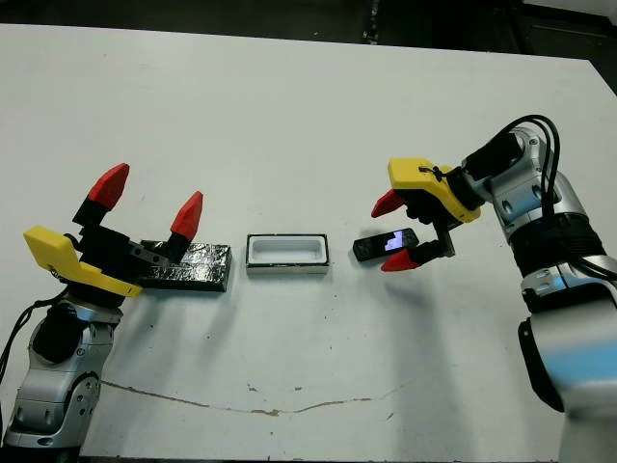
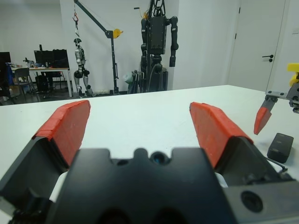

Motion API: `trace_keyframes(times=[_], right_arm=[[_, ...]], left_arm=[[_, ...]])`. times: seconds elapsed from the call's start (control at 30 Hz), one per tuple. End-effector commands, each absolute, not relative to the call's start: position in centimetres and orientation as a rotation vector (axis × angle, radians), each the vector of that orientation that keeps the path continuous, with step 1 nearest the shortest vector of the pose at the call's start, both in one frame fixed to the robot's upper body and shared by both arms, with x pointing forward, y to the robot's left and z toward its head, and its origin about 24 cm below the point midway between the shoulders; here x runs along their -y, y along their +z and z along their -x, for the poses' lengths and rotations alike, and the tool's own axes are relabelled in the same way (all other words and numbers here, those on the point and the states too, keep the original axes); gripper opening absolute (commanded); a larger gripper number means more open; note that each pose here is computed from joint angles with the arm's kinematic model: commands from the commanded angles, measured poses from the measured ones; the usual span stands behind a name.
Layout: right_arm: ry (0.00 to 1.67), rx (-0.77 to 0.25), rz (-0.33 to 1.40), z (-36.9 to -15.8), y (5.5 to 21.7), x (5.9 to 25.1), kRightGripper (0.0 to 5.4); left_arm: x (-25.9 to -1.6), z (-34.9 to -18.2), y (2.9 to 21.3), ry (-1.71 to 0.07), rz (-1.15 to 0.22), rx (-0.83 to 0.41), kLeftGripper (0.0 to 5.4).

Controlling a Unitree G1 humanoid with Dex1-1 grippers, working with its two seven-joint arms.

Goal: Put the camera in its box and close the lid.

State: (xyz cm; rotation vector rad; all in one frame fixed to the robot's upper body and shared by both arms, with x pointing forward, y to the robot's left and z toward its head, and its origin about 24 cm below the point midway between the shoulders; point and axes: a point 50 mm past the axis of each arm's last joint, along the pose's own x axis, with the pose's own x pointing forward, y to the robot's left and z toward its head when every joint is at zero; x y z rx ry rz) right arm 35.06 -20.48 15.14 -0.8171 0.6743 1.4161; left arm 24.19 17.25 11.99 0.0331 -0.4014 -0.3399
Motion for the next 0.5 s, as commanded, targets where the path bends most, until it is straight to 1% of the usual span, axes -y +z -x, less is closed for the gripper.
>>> trace_keyframes(times=[0.03, 0.2, 0.33, 0.5], right_arm=[[1.391, -0.713, 0.795, -34.7, 14.4, 21.1, 5.39], [1.386, -0.72, 0.802, -34.5, 14.1, 21.1, 5.39], [1.397, -0.702, 0.806, -34.3, 13.6, 21.1, 5.39], [1.386, -0.727, 0.753, -34.2, 13.0, 21.2, 4.83]], left_arm=[[-17.2, -24.1, 11.8, -0.347, -0.039, 0.388, 5.4], [-17.3, -24.1, 11.7, -0.339, -0.049, 0.385, 5.4], [-17.3, -24.1, 11.6, -0.336, -0.053, 0.384, 5.4], [-17.3, -24.0, 11.6, -0.336, -0.042, 0.385, 5.4]])
